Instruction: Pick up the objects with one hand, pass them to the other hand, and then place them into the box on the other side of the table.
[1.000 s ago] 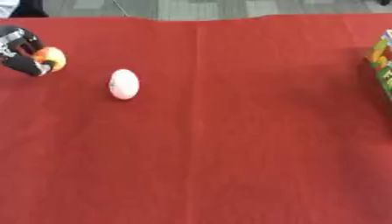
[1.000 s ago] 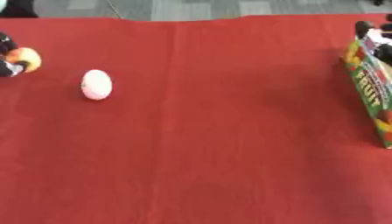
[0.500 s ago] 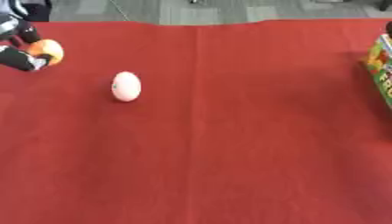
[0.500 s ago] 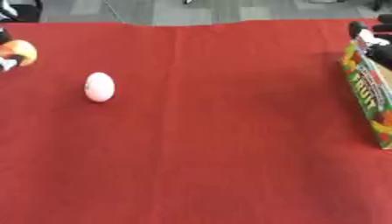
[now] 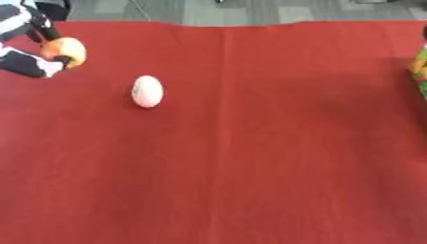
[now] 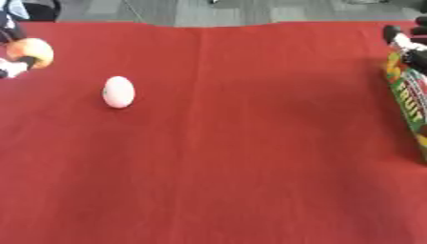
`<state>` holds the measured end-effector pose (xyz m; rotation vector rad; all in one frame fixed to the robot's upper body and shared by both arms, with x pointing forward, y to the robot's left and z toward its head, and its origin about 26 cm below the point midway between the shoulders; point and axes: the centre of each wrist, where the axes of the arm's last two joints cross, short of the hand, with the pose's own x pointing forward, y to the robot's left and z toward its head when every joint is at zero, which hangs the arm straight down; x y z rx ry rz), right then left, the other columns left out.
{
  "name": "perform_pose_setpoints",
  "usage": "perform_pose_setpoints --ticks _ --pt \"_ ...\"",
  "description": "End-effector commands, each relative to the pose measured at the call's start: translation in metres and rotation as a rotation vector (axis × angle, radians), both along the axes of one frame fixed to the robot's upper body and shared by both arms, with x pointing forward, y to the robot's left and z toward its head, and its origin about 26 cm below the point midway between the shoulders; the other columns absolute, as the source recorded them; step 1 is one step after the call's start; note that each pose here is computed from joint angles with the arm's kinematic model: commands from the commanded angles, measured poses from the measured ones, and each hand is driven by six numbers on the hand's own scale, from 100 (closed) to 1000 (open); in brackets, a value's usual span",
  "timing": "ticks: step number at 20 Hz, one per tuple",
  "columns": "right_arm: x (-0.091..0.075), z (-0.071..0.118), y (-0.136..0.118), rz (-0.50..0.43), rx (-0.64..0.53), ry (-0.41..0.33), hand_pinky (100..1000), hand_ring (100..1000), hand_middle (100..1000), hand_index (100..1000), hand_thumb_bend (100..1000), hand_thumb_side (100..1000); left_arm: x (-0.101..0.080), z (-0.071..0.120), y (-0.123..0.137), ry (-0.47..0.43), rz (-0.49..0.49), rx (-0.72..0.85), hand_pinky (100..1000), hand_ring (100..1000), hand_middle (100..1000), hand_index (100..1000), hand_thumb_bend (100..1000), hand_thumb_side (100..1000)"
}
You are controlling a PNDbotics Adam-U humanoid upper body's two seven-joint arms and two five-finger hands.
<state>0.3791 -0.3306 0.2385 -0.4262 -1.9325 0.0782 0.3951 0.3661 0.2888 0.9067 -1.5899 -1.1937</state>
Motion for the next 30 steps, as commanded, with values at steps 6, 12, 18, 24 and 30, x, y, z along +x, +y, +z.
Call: perform_pose_setpoints --ticks 6,12,18,24,30 --pt "-0.005 0.017 0.0 0.014 -0.046 -0.033 778 786 701 770 489 301 -0.023 0.012 -0.023 -0.153 -0.089 -0.078 713 689 589 494 205 113" --pt "-0.015 0.033 0.024 0.104 -0.113 -0.092 779 788 704 773 506 286 -0.02 -0.003 -0.038 -0.163 -0.127 -0.126 712 687 587 496 197 123" --pt "-0.031 0.061 0.062 0.231 -0.203 -0.172 782 791 712 776 509 277 -0.014 -0.018 -0.054 -0.174 -0.167 -0.158 709 684 584 497 192 126" --pt "-0.037 0.082 0.099 0.318 -0.294 -0.208 785 798 723 781 533 266 -0.01 -0.038 -0.073 -0.195 -0.221 -0.235 709 683 580 499 175 136" --pt "-0.043 0.094 0.131 0.389 -0.416 -0.228 789 801 730 784 549 261 -0.011 -0.051 -0.09 -0.22 -0.264 -0.256 710 682 579 500 168 140"
